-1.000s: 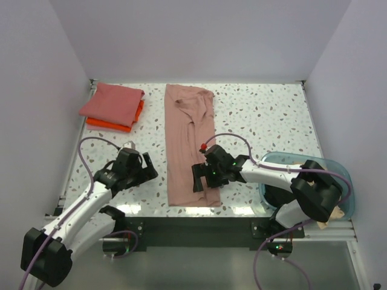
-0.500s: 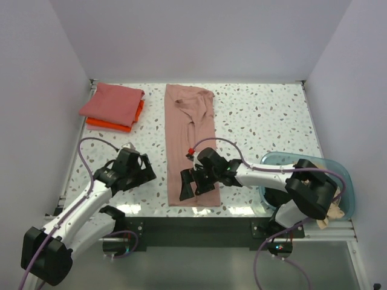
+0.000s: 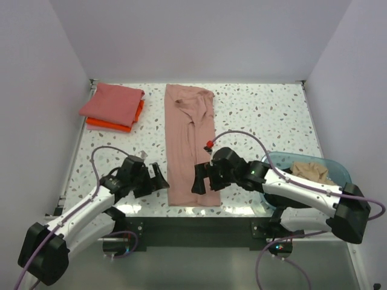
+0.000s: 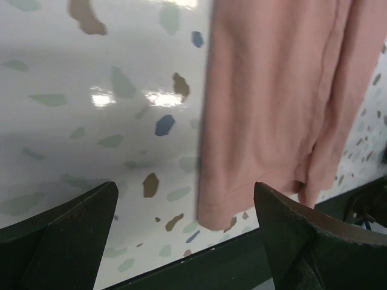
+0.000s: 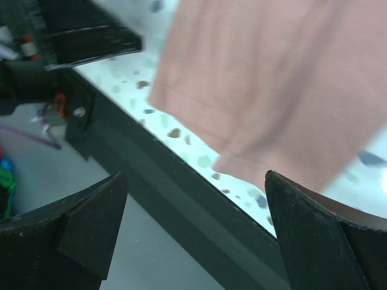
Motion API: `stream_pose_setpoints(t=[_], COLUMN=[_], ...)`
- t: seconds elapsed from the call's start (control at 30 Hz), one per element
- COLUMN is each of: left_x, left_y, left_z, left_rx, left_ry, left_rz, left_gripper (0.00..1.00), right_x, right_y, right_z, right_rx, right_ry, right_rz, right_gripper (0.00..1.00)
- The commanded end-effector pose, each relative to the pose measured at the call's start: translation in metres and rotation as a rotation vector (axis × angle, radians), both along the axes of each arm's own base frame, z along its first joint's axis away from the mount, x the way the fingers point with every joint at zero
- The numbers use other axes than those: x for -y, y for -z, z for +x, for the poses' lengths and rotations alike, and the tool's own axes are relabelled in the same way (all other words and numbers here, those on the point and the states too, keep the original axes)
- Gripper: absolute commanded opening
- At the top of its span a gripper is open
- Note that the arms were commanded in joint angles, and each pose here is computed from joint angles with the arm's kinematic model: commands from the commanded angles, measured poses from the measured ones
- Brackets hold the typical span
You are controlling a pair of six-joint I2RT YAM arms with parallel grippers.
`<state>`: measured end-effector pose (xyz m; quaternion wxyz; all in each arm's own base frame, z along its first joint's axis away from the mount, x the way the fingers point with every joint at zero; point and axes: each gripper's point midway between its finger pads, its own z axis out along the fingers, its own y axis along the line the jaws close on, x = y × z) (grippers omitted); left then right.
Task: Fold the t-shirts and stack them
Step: Fold the tshirt
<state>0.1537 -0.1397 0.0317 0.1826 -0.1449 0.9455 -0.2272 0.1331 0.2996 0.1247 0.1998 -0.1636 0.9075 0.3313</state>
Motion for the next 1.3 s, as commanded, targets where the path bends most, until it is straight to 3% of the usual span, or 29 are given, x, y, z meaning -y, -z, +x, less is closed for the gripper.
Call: stream_pose_setpoints(t=[0.0, 0.17, 0.3, 0.5, 0.53, 0.67, 0.83, 0.9, 0.93, 0.97, 1.0, 1.27], left_x=[0.031, 0.052, 0.051, 0.039, 0.037, 0.029, 0.022, 0.025, 0.025, 0.027, 0.027, 0.046], left_y=[-0.005, -0.001, 0.010, 0.027, 0.032, 0.040, 0.045, 0.044, 0.046, 0.046, 0.045, 0.010], left_z=[-0.009, -0.023, -0.031, -0.050, -0.053, -0.060, -0.057, -0.056, -0.057, -0.056, -0.057, -0.032], left_rx=[0.005, -0.007, -0.036, -0.113, -0.129, -0.169, -0.169, -0.168, -0.176, -0.178, -0.178, -0.073], left_ry=[0.068, 0.113, 0.113, 0.122, 0.123, 0.100, 0.069, 0.075, 0.080, 0.086, 0.089, 0.076], left_rz=[-0.140, -0.154, -0.080, 0.075, 0.094, 0.152, 0.197, 0.190, 0.197, 0.200, 0.202, 0.160], left_gripper=[1.00, 1.00, 0.86, 0.72, 0.70, 0.46, 0.32, 0.20, 0.14, 0.00, 0.00, 0.00], right_x=[0.071, 0.085, 0.077, 0.063, 0.062, 0.063, 0.062, 0.063, 0.063, 0.064, 0.064, 0.058], right_y=[0.047, 0.065, 0.084, 0.099, 0.100, 0.106, 0.110, 0.112, 0.113, 0.115, 0.115, 0.066], right_z=[-0.006, -0.015, -0.027, -0.041, -0.041, -0.040, -0.035, -0.031, -0.030, -0.029, -0.028, -0.005], right_rx=[-0.070, -0.126, -0.204, -0.299, -0.303, -0.307, -0.297, -0.282, -0.274, -0.268, -0.264, -0.111], right_ry=[0.202, 0.287, 0.284, 0.259, 0.259, 0.274, 0.293, 0.302, 0.305, 0.310, 0.308, 0.283], right_rz=[-0.279, -0.262, -0.214, -0.146, -0.143, -0.149, -0.157, -0.165, -0.168, -0.179, -0.178, -0.128], right_gripper=[0.99, 0.96, 0.85, 0.60, 0.52, 0.46, 0.39, 0.36, 0.22, 0.06, 0.00, 0.00])
